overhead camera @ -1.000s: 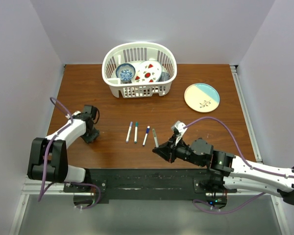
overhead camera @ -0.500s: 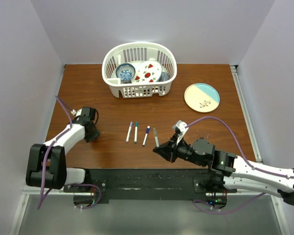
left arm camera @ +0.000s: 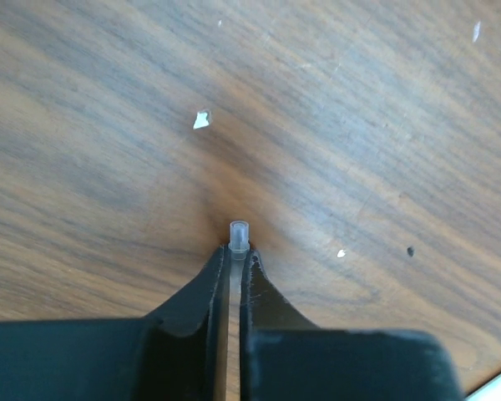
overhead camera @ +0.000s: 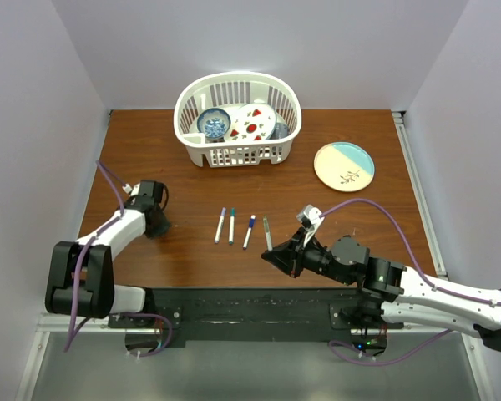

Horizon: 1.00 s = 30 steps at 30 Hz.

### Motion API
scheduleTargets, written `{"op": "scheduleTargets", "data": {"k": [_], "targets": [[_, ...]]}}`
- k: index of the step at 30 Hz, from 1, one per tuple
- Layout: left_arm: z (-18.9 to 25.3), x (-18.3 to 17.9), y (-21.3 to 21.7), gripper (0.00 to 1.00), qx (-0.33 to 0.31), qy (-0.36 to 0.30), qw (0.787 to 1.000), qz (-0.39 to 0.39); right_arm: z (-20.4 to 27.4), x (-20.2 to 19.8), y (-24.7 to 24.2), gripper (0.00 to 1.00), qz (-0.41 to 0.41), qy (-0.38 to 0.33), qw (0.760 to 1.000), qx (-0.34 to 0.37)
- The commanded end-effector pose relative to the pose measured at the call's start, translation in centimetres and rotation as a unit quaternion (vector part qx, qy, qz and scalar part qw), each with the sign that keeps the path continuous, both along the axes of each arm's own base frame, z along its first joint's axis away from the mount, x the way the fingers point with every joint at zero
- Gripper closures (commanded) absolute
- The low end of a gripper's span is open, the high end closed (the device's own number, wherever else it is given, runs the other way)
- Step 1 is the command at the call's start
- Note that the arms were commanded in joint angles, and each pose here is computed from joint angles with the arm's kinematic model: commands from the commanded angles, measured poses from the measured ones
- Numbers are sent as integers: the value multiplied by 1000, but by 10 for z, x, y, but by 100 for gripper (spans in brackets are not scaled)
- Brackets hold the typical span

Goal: Insert the pens into the pen caps

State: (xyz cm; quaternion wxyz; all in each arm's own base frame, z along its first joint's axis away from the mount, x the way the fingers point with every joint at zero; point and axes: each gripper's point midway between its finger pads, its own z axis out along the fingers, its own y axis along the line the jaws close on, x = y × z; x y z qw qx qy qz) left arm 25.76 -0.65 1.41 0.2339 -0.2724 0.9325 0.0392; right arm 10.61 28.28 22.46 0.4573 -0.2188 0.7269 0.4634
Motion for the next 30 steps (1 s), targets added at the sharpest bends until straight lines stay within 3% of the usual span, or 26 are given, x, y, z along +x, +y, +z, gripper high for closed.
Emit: {"op": "scheduleTargets", "data": {"k": [1,5,8,10,12,14,15,17,18,20,21,25,28,30], "targets": [[-6,3,-9,100,-24,2,1000,-10,23,-3,4,100,7,6,1000,28],[40,29,-40,100,-98,-110,987,-60,14,-8,11,100,21,27,999,21],[100,43,-75,100,-175,-235,948,-128,7,-18,23,100,56,37,997,28],[141,45,-103,100,-235,-311,902,-184,0,-19,28,100,59,49,997,32],[192,37,-128,100,-286,-396,836,-249,-3,-17,33,100,59,51,996,37],[218,26,-141,100,-315,-431,796,-286,-10,-19,38,100,68,58,995,35],[233,16,-152,100,-343,-449,762,-317,-5,-21,42,100,77,54,994,47],[249,5,-162,100,-371,-468,724,-345,-8,-20,50,100,81,59,994,46],[262,-8,-168,100,-396,-491,685,-365,-2,-19,54,100,83,53,993,58],[269,-21,-172,100,-416,-507,654,-376,-8,-16,64,100,85,55,993,55],[284,-30,-175,100,-427,-524,627,-388,-4,-15,70,100,88,50,993,65],[305,-51,-179,100,-437,-542,581,-422,-5,-11,96,100,101,55,991,63],[314,-65,-179,100,-441,-550,563,-432,-7,-7,111,100,100,68,990,78],[312,-69,-179,100,-445,-548,561,-432,-3,-4,117,100,97,69,988,96]]}}
